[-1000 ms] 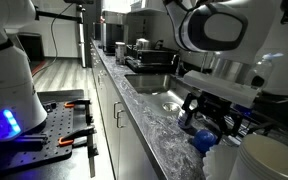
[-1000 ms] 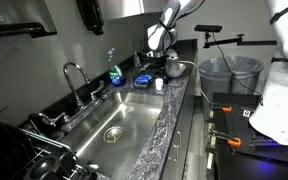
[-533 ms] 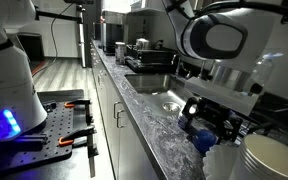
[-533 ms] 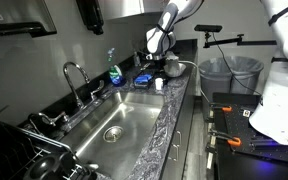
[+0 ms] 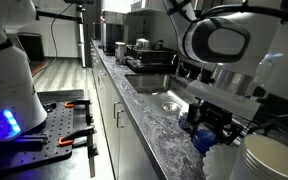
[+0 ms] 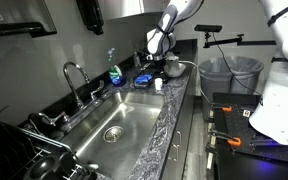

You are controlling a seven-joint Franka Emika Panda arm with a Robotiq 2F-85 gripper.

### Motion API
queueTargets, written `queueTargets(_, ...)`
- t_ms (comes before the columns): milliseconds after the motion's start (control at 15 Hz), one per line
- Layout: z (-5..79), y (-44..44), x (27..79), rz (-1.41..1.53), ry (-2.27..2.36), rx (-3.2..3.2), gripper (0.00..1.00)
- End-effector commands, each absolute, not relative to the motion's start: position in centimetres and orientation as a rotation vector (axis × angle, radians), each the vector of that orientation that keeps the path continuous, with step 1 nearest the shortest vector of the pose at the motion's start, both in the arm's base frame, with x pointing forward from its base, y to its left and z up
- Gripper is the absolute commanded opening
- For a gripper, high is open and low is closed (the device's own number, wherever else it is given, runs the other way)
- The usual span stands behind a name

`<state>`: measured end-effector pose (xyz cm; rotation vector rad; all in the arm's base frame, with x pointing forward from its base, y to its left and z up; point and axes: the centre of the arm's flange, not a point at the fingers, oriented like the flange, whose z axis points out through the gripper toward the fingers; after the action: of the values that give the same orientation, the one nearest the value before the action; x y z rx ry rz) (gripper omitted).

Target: Put the blue soap on the rack, then remove it from the rack

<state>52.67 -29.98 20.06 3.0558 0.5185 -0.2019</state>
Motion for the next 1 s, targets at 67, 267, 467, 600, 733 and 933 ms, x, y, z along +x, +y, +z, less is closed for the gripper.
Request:
queueTargets(67,22.1,-30.0,52.3,-0.104,0.469,3.03,0.36)
queueTargets(267,24.5,-29.9,51.6,-0.025,0.43,2.995,0.36)
queueTargets(467,27.4,-29.5,50.5,0.029,0.412,2.962,0.36)
queueTargets(600,29.1,-29.1,50.1,0.041,0.398,2.95,0.36)
queueTargets(733,30.3,-29.1,50.1,0.058,0.379,2.95,0.36)
queueTargets(933,31.3,-29.2,51.4,0.097,0.346,2.964,0.36)
